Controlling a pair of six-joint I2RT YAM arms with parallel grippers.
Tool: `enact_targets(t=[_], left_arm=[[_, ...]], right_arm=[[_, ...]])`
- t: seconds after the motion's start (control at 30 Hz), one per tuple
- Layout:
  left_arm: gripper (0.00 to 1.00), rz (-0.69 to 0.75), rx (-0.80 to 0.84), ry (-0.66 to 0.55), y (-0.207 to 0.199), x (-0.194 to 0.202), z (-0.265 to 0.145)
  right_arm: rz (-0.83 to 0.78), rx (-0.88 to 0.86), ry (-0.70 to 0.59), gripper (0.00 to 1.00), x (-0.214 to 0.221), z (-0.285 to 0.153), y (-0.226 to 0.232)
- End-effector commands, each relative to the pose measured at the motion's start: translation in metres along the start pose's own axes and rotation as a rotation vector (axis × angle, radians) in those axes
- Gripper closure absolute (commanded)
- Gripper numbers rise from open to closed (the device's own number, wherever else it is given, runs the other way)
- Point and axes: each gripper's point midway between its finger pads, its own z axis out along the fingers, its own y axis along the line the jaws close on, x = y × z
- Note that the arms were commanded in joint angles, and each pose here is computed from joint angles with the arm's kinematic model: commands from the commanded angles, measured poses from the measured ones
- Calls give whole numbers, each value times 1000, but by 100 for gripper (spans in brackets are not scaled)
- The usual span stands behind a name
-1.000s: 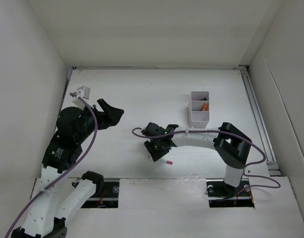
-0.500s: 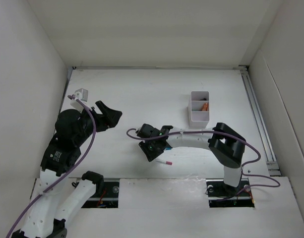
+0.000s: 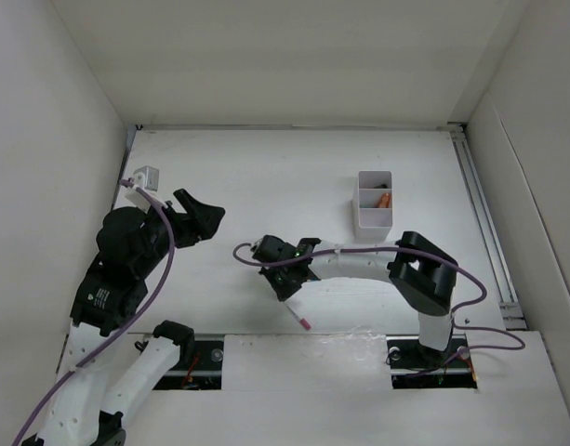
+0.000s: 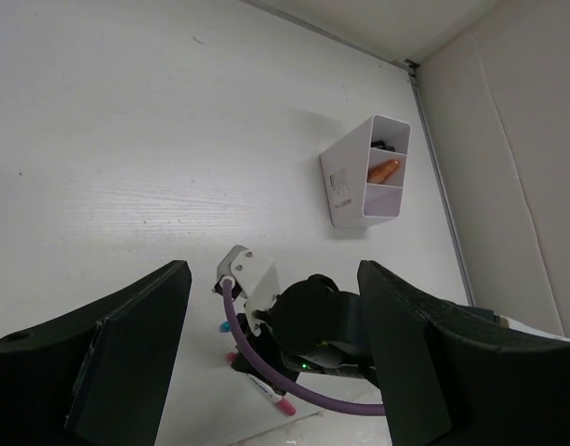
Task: Sort the stationery into containers
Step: Pick up the pen from the center of the board, then place the pen in the storage box.
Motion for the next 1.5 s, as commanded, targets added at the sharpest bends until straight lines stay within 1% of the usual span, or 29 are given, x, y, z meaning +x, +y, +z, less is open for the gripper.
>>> enact_targets(t=[0.0,0.07,0.13,0.23,0.27,0.3,0.33,0.37,0.4,0.43,0.47,0.5,0.57,0.6,0.63,0.67,0.7,0.73,0.77,0.83,0.87,0.9,1.1,1.13,1.23,1.3,1.47], left_arm=[[30,15,25,-50,-8,-14,-7],[30,15,25,-50,-8,-14,-7],[30,15,25,-50,-9,-15,-7],[30,16,39,-54,-12,-17,-7],[30,15,41,-41,-12,-14,-2],[30,15,40,-40,-12,-15,1],[30,15,48,-24,-13,-12,4],[30,14,59,-5,-14,-7,5],[30,23,64,4,-15,-7,9],[30,23,64,4,-15,-8,13],[30,23,80,19,-16,-4,15],[30,23,80,19,-16,-4,15],[30,22,84,31,-15,1,19],[30,22,84,31,-15,1,19],[30,21,78,40,-13,2,22],[30,19,72,49,-11,6,23],[30,19,72,49,-11,6,23],[30,18,67,56,-10,7,26],[30,18,67,56,-10,7,26],[30,26,62,64,-8,8,28],[30,26,62,64,-8,8,28],[30,25,65,76,-9,10,30],[30,23,66,90,-7,15,31],[30,23,66,90,-7,15,31],[30,24,80,89,-10,14,31],[30,21,78,111,-8,19,35],[30,21,78,111,-8,19,35]], right_arm=[[-7,-19,-52,100,-16,-13,11],[5,-65,-125,100,-38,-41,24],[59,-103,-184,100,-59,-62,21],[179,-117,-344,100,-110,-110,-11],[256,-109,-406,100,-129,-122,-39],[294,-117,-482,100,-145,-147,-52],[353,-104,-533,100,-155,-159,-68],[404,-68,-598,100,-167,-174,-90],[484,-18,-671,100,-179,-190,-128],[540,4,-749,100,-186,-214,-147],[588,41,-799,100,-188,-225,-168],[673,129,-896,100,-192,-244,-210],[774,188,-982,100,-184,-263,-244],[844,272,-1050,100,-174,-273,-274],[871,317,-1062,100,-168,-272,-289],[943,339,-1091,100,-160,-278,-299],[979,380,-1115,100,-154,-281,-310],[1031,460,-1135,100,-142,-282,-328],[1060,487,-1140,100,-133,-277,-333],[1133,563,-1187,100,-116,-283,-346],[1152,596,-1171,100,-106,-271,-351],[1181,608,-1186,100,-100,-273,-352],[1256,732,-1182,100,-57,-259,-362],[1267,725,-1189,100,-55,-259,-362],[1295,775,-1186,100,-42,-254,-368],[1305,805,-1179,100,-40,-250,-372],[1321,849,-1130,100,-33,-230,-376]])
